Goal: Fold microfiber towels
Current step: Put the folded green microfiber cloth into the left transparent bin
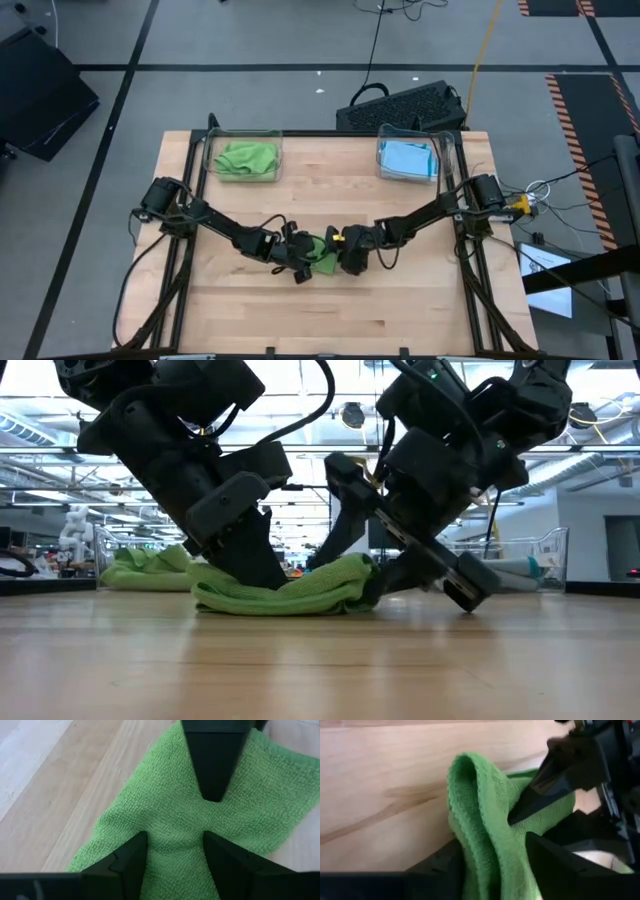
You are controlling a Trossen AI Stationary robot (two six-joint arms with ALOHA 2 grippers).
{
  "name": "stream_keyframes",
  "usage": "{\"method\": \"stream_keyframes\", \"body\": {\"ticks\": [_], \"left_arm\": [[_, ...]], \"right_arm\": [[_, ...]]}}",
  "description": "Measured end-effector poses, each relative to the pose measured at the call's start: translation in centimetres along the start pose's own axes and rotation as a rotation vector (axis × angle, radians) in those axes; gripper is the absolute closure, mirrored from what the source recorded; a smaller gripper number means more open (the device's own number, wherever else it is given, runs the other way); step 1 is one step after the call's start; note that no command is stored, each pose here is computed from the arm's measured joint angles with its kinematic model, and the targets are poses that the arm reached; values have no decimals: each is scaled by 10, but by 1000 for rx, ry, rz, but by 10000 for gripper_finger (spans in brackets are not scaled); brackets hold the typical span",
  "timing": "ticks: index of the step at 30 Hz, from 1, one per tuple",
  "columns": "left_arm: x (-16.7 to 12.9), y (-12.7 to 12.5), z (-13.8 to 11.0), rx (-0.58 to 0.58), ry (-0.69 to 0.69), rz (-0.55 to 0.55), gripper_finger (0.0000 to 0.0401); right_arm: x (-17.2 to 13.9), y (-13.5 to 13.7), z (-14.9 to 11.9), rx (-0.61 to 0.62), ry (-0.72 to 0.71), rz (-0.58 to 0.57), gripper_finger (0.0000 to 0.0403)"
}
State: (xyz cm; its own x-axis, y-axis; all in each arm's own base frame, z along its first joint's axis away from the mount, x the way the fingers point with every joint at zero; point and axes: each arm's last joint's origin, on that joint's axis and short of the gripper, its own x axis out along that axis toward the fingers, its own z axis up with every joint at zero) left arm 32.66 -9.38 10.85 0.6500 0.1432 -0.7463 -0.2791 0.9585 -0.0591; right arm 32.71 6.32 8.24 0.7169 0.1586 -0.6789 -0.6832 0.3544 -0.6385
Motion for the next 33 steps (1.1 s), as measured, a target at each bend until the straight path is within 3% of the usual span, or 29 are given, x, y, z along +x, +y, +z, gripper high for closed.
{"method": "stream_keyframes", "body": {"ticks": [9, 13, 17, 21, 28, 33], "left_arm": [[-3, 0, 3, -7, -12, -10, 201], [-24, 0, 14, -15, -48, -17, 201], [-53, -5, 30, -7, -204, 48, 197], [-66, -20, 30, 76, -321, 99, 161], [-38, -39, 6, 232, -344, 207, 65], [-15, -38, -10, 373, -322, 358, 35]], "right_arm": [[0, 0, -1, 104, 21, -7, 387], [-1, -3, -5, 238, 22, -17, 381], [-7, -11, -11, 386, 25, -44, 391], [-13, -21, -18, 492, 34, -76, 393], [-24, -39, -40, 697, -42, -76, 391], [-34, -52, -54, 858, -113, -56, 391]]}}
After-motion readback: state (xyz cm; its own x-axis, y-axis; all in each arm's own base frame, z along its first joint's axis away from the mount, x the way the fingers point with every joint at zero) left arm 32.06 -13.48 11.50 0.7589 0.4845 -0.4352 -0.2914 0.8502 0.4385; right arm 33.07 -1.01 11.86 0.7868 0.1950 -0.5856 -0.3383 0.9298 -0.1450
